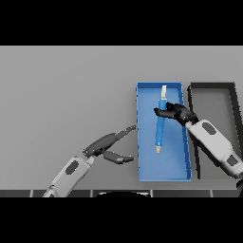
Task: Pick up the blue pipe and place it into the blue bin.
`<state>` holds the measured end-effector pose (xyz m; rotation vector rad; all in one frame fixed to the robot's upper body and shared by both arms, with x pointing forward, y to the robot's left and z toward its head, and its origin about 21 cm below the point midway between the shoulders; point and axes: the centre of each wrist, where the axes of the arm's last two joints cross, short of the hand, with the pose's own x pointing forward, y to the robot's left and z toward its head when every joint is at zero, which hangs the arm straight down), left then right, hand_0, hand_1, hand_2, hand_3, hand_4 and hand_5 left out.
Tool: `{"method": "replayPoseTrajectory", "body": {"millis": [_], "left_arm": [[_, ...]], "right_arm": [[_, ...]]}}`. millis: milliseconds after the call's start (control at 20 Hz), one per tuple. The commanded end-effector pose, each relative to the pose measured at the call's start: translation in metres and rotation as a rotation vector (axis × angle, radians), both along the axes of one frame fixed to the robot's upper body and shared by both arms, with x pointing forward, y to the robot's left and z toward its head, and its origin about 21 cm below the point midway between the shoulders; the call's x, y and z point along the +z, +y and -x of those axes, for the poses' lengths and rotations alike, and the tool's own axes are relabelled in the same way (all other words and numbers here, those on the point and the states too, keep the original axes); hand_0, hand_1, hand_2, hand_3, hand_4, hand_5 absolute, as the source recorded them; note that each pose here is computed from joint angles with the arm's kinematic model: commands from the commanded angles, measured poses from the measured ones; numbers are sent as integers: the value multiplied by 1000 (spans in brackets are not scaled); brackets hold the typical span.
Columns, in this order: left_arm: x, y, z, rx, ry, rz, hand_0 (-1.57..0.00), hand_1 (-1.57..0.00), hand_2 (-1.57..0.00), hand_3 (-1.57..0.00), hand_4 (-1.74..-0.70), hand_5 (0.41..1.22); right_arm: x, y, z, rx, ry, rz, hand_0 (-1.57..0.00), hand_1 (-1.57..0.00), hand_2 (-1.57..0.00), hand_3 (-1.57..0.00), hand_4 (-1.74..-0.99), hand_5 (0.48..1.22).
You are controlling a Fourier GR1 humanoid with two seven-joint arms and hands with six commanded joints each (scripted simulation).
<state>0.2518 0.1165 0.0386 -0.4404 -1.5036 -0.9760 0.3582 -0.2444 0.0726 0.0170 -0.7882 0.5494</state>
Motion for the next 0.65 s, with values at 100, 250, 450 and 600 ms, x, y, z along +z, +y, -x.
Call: {"method": "replayPoseTrajectory", "body": {"millis": [100,250,450,600], "left_arm": [[1,2,-4,9,3,-2,1,1,1,1,-914,459],[-1,3,-3,2,1,13,1,1,1,1,-916,464],[-3,1,0,1,14,7,1,1,1,1,-920,467],[2,2,2,-4,4,25,1,1,1,1,-920,468]], "right_arm": [[-1,1,1,-10,-9,20,-36,-32,-30,-24,-1122,705],[-2,-6,3,-17,-16,-9,-18,-16,-15,-12,-1123,689],[-2,-5,-1,1,-15,5,-9,-8,-7,-6,-1129,673],[-3,-6,-2,7,-22,-23,-9,-8,-7,-6,-1129,677]]}}
